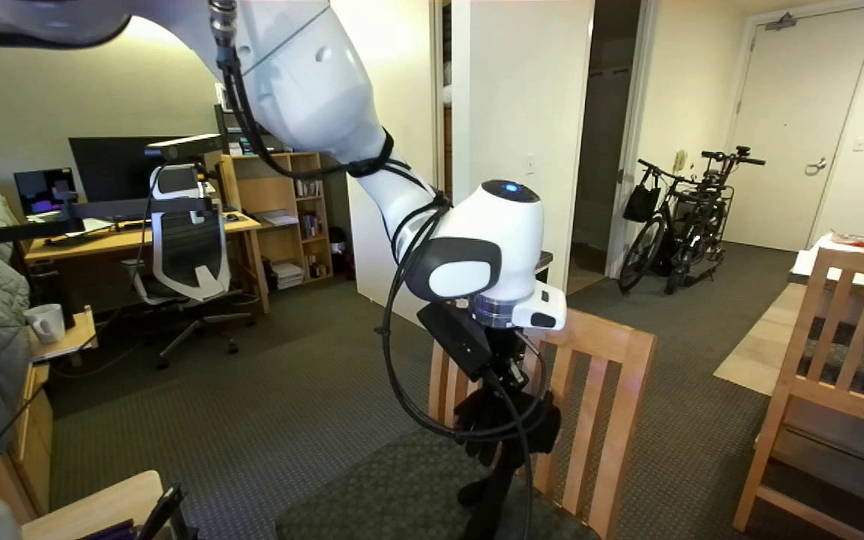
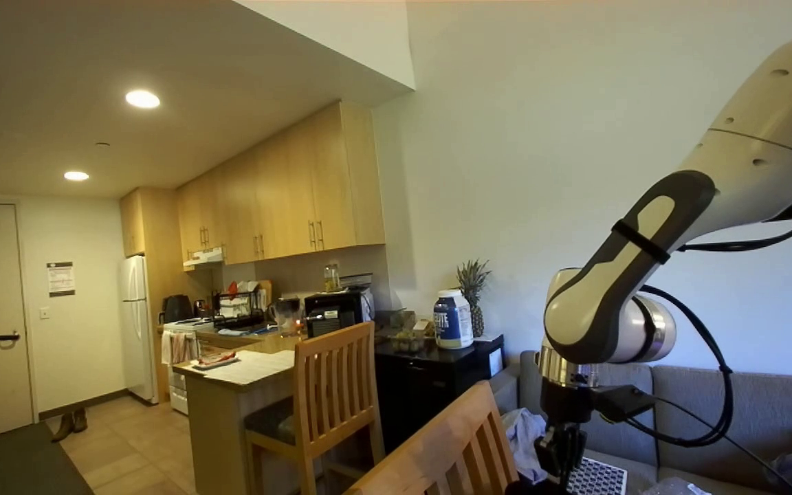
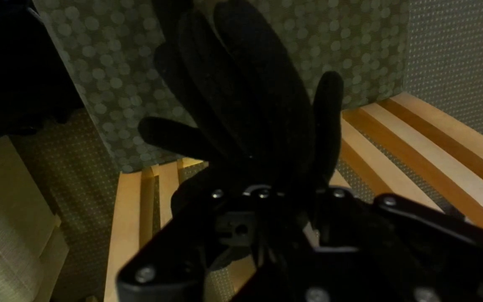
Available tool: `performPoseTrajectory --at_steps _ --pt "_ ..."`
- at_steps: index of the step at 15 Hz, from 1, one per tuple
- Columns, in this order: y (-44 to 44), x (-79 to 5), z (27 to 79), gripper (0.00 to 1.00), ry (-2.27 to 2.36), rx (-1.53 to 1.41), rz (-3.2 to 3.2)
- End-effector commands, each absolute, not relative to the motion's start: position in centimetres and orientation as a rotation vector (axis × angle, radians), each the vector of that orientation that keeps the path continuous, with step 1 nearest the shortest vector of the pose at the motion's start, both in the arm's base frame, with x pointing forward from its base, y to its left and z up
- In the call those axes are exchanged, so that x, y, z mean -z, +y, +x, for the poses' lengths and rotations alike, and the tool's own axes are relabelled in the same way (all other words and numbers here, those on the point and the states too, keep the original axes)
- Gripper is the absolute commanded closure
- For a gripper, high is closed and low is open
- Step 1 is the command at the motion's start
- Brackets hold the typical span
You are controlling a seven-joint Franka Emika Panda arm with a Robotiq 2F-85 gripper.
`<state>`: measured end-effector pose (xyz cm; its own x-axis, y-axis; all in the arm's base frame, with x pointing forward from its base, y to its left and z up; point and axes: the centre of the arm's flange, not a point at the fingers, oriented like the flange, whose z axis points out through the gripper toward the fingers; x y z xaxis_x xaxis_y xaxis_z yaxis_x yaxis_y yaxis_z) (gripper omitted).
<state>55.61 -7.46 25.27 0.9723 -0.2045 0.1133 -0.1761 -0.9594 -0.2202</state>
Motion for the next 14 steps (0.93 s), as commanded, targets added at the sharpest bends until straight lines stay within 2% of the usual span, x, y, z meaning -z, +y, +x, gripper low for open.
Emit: performPoseTrajectory --at_steps 1,14 --pt "-8.3 -24.8 55.8 0.96 0.254 0.301 -2.861" --pt "-8.7 -22.6 55.8 0.96 0.227 0.268 -2.839"
